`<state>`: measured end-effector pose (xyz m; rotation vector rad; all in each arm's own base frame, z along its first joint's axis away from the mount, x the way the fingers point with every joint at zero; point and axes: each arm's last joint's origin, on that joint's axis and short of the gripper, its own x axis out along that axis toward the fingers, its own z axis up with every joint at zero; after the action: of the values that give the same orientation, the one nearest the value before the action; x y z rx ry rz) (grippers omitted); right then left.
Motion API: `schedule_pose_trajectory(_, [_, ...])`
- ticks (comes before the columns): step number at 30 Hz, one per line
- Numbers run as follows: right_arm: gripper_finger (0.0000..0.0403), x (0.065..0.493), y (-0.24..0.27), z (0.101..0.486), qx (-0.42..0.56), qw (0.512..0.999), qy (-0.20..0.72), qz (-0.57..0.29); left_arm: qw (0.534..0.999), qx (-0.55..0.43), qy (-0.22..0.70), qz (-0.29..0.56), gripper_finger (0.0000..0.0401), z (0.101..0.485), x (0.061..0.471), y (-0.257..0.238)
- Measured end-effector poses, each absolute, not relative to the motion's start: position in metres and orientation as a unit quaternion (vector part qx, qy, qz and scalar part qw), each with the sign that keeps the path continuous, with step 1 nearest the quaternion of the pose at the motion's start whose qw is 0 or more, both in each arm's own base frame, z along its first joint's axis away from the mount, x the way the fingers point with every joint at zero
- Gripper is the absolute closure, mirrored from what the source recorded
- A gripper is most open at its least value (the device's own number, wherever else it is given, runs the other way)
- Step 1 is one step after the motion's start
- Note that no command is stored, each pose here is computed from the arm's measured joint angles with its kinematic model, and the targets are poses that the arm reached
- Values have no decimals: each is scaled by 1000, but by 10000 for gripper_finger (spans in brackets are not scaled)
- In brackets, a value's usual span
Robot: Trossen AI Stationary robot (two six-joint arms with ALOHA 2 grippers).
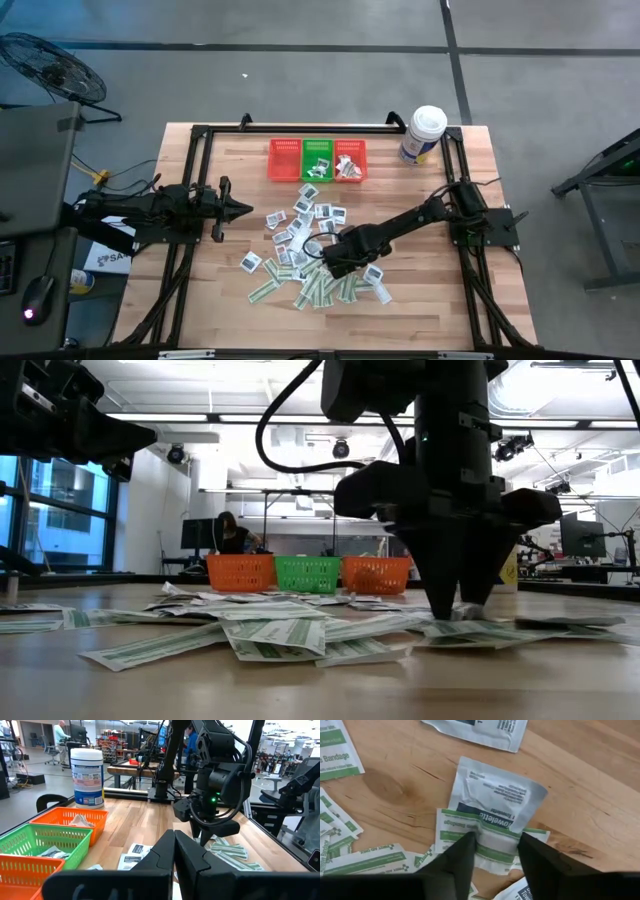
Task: Pick & Place First Aid Supplies
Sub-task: Put the bandage pack into the right orange bin
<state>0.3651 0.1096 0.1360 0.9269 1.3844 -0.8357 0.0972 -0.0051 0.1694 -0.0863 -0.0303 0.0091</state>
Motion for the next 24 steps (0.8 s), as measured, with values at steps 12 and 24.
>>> schedule_pose_trajectory(12, [369,363,108,159,410,624,567,-347,999,-43,-15,5,400,169,97,-5])
schedule_pose_trajectory(24, [398,357,104,194,418,658,528,-336,999,-43,-15,5,400,169,97,-5])
